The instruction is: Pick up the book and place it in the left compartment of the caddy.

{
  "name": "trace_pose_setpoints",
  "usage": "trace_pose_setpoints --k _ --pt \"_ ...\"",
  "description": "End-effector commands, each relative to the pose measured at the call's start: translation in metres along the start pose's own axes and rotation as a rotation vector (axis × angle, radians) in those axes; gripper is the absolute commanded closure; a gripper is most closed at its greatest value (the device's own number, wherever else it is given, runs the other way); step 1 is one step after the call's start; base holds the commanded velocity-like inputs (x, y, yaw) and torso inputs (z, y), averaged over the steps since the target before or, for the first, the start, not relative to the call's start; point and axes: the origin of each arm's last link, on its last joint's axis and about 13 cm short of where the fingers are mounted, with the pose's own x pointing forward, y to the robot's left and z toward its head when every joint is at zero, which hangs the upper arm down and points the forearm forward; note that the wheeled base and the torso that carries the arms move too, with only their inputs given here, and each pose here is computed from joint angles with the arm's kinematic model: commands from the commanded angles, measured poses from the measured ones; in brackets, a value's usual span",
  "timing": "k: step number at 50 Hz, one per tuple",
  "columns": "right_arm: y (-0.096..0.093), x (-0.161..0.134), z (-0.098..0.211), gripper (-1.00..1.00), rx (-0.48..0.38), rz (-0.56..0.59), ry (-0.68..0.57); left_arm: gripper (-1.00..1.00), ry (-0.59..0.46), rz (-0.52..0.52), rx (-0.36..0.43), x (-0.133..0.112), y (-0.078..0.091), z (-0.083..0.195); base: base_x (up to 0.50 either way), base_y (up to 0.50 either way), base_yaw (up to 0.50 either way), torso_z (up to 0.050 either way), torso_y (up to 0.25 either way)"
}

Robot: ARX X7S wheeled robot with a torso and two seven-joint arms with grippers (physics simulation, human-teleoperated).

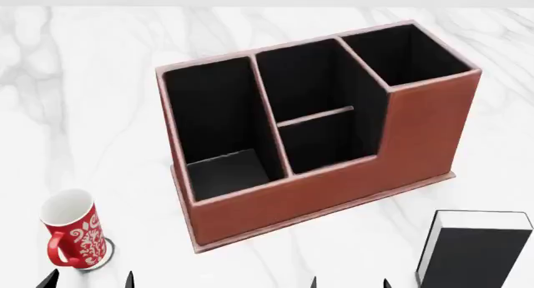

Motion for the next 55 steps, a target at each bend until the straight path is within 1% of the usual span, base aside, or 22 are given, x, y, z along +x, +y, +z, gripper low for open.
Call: trace_pose_setpoints --k 1,14,19,20,22,23,25,26,27,28,30,31,32,34,38,40,44,48,53,55 --pt "0.001 0.000 -0.001 -1.00 -0.008 -0.001 -0.002 -1.00 0.000 -0.001 0.001 0.000 0.000 0.000 0.00 0.00 0.00 0.000 0.000" --pt "0.001 0.000 -0.002 -1.00 -0.031 -0.005 0.002 -1.00 -0.004 -0.002 0.003 0.000 0.000 0.000 0.00 0.00 0.00 0.000 0.000" --pt "0.001 0.000 -0.001 -1.00 -0.021 0.000 0.011 -1.00 -0.005 -0.001 0.004 -0.001 0.000 0.000 0.00 0.00 0.00 0.000 0.000" --pt "0.001 -0.001 0.001 -1.00 0.009 -0.001 0.026 -1.00 -0.006 -0.002 0.004 -0.001 0.000 0.000 0.00 0.00 0.00 0.000 0.000" --pt "0.002 -0.002 0.005 -1.00 -0.005 -0.014 0.027 -1.00 -0.007 -0.002 0.001 -0.001 0.000 0.001 0.00 0.00 0.00 0.000 0.000" --pt "0.002 -0.003 0.011 -1.00 0.029 -0.003 0.043 -1.00 -0.007 0.001 0.000 0.000 0.000 0.001 0.00 0.00 0.00 0.000 0.000" --pt "0.002 -0.004 0.022 -1.00 0.026 -0.001 0.040 -1.00 -0.009 0.004 0.001 0.000 0.001 0.001 0.00 0.00 0.00 0.000 0.000" --pt "0.002 -0.005 0.035 -1.00 0.029 0.009 0.046 -1.00 -0.010 0.007 0.002 0.000 0.001 0.000 0.00 0.00 0.00 0.000 0.000" --pt "0.002 -0.005 0.038 -1.00 0.020 0.009 0.044 -1.00 -0.009 0.008 0.002 0.001 0.001 0.000 0.00 0.00 0.00 0.000 0.000" --pt "0.001 -0.006 0.046 -1.00 -0.020 -0.015 0.016 -1.00 -0.009 0.009 0.002 0.001 0.001 0.000 0.00 0.00 0.00 0.000 0.000" --pt "-0.002 -0.004 0.067 -1.00 -0.019 -0.017 0.008 -1.00 -0.012 0.008 0.001 0.000 0.001 0.000 0.00 0.00 0.00 0.000 0.000" --pt "-0.002 -0.003 0.071 -1.00 -0.020 -0.013 0.011 -1.00 -0.012 0.008 0.002 0.000 0.001 0.000 0.00 0.00 0.00 0.000 0.000" --pt "-0.002 0.000 0.079 -1.00 -0.066 -0.014 -0.008 -1.00 -0.013 0.008 0.004 -0.001 0.000 0.000 0.00 0.00 0.00 0.000 0.000" --pt "-0.003 0.003 0.087 -1.00 -0.054 -0.008 -0.010 -1.00 -0.015 0.010 0.004 0.000 0.001 0.000 0.00 0.00 0.00 0.000 0.000" --pt "-0.006 0.008 0.106 -1.00 -0.081 -0.017 -0.037 -1.00 -0.015 0.014 0.002 0.000 0.001 0.000 0.00 0.00 0.00 0.000 0.000" --pt "-0.008 0.008 0.116 -1.00 -0.078 -0.009 -0.032 -1.00 -0.016 0.013 0.003 0.000 0.001 0.000 0.00 0.00 0.00 0.000 0.000" --pt "-0.008 0.009 0.123 -1.00 -0.102 -0.014 -0.018 -1.00 -0.017 0.015 0.002 0.000 0.001 0.000 0.00 0.00 0.00 0.000 0.000" --pt "-0.010 0.010 0.132 -1.00 -0.087 -0.020 -0.026 -1.00 -0.016 0.015 0.004 0.000 0.001 0.000 0.00 0.00 0.00 0.000 0.000" --pt "-0.009 0.009 0.134 -1.00 -0.082 -0.017 -0.045 -1.00 -0.017 0.015 0.004 0.000 0.001 0.000 0.00 0.00 0.00 0.000 0.000" --pt "-0.008 0.011 0.130 -1.00 -0.097 -0.013 -0.029 -1.00 -0.017 0.016 0.004 0.000 0.001 0.000 0.00 0.00 0.00 0.000 0.000"
